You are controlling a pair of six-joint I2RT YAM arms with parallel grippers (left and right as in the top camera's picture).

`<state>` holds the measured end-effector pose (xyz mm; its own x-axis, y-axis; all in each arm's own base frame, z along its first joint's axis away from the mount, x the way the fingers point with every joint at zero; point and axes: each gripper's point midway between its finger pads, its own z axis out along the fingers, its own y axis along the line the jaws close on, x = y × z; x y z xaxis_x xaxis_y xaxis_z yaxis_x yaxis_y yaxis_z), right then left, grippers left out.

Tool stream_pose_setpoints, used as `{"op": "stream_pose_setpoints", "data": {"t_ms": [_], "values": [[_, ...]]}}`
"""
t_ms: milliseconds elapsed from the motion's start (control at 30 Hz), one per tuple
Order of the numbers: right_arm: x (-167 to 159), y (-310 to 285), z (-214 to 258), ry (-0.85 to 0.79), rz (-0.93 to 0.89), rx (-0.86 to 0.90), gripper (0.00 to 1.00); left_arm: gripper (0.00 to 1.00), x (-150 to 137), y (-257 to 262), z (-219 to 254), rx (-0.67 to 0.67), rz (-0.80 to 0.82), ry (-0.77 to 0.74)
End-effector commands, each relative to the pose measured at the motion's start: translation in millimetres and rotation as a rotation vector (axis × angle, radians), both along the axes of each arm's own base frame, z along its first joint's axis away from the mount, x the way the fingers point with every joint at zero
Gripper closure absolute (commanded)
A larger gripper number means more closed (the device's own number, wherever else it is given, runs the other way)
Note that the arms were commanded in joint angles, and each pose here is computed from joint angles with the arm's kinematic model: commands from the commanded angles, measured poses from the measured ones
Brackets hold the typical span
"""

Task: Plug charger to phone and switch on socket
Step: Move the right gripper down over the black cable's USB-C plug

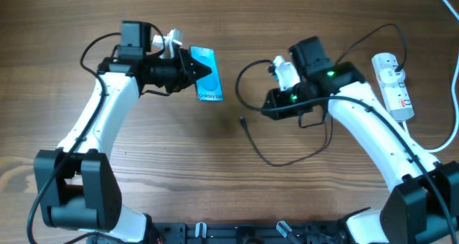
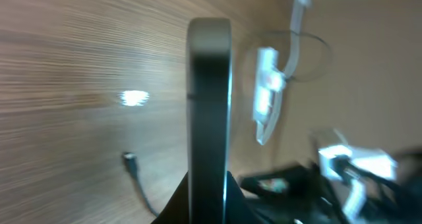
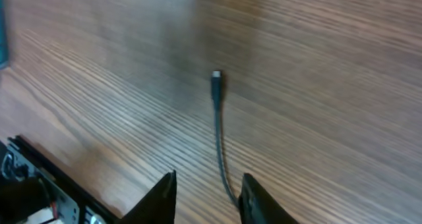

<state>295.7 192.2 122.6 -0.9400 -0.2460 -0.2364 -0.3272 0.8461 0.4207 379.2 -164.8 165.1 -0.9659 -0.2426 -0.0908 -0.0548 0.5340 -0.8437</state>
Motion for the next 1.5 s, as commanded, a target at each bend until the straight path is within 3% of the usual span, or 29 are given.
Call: {"op": "stream_pose_setpoints", "data": {"t_ms": [0,367,533,733,933,1033,1200,1333,1467], "values": [[6.4,4.0,-3.9,-0.014,-0.028,-0.006,0.96,0.96,-17.6,-2.8,46.3,-0.226,-0.176,-0.157],[-26.6,34.7,-48.0,-0.048,0.204,-0.031,0.94,0.96,-21.6,0.4,43.9,-0.234,-0.164,-0.116],[-45.2,38.2,-83.8,-0.070,0.220,-0.092,0.83,0.96,-1.6,28.6,49.0,-0.232,-0.078,-0.158],[-23.5,14.6,-112.5,-0.237,0.200,-0.236,0.66,0.96,16.9,85.1,38.1,-0.193,0.133,-0.071],[-60.5,11.0,-153.4,-0.053,0.261,-0.220,0.55,0.96,13.6,102.8,1.6,-0.072,0.320,0.163],[-66.4,-22.8,-173.5,-0.002,0.228,-0.402,0.55,0.96,12.3,101.3,0.4,-0.067,0.313,0.164],[-61.7,-109.0,-168.3,0.019,-0.006,-0.797,0.55,0.96,2.4,86.2,-3.1,-0.028,0.217,0.120],[-48.4,-125.5,-160.4,0.057,-0.097,-0.788,0.56,0.96,0.9,79.3,-3.2,-0.024,0.193,0.112],[-25.4,-43.5,-135.9,0.088,0.047,-0.389,0.56,0.96,2.7,79.3,-2.4,-0.014,0.177,0.078]]}}
